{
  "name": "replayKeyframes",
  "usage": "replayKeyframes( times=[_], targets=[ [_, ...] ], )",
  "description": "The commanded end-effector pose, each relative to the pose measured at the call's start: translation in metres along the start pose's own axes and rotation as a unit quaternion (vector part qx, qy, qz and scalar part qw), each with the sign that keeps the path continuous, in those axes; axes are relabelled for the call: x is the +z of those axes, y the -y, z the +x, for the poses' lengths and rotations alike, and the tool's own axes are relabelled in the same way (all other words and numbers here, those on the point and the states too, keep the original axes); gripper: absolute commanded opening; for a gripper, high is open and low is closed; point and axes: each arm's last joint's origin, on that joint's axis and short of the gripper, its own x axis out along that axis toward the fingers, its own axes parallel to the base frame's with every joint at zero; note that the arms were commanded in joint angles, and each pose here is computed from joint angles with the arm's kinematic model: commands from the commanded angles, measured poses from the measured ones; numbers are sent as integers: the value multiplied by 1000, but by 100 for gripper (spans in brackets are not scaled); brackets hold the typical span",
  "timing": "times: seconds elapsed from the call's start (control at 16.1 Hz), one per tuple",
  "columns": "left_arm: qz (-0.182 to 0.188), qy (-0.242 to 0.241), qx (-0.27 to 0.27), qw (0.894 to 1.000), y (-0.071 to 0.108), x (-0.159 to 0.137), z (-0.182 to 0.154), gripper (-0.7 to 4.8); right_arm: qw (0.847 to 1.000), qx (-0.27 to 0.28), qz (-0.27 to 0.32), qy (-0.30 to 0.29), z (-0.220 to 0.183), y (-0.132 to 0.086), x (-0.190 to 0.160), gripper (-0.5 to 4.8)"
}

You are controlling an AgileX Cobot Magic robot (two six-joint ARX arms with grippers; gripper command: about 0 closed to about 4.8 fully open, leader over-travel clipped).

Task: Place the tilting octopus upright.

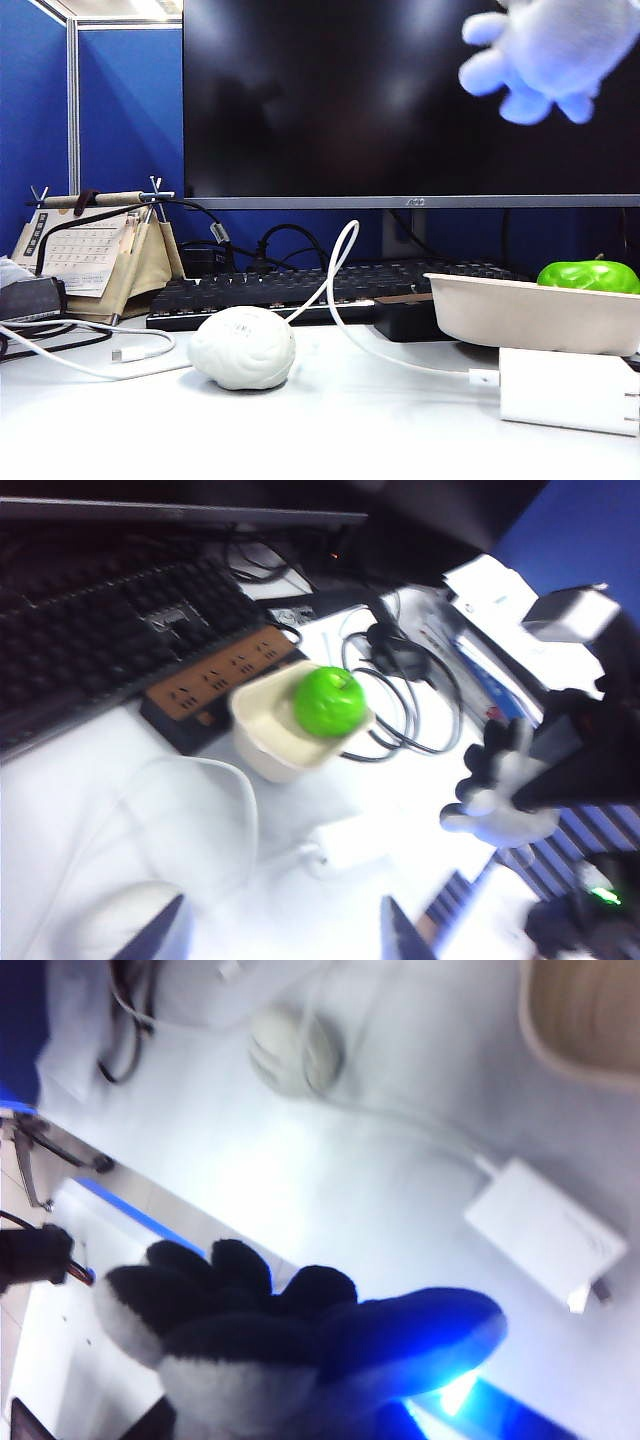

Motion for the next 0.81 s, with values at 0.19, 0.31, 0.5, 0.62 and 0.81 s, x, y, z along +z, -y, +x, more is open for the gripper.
replayKeyframes(
  times=[0.19, 0.31, 0.5, 0.62, 0.81],
  targets=[
    [-12, -46, -105, 993, 6, -5, -1, 246, 997, -67, 31, -25, 6, 7, 0, 220],
    [-26, -70, -105, 992, 6, -11, 0, 246, 990, -107, 53, -68, 14, 13, -1, 220],
    [-1, -86, -116, 990, 9, -15, 2, 246, 985, -124, 66, -96, 22, 17, 2, 220],
    [5, -93, -126, 988, 13, -17, 4, 246, 983, -127, 71, -108, 28, 19, 5, 220],
    [7, -95, -129, 987, 14, -17, 4, 246, 977, -138, 85, -137, 37, 23, 8, 220]
  ],
)
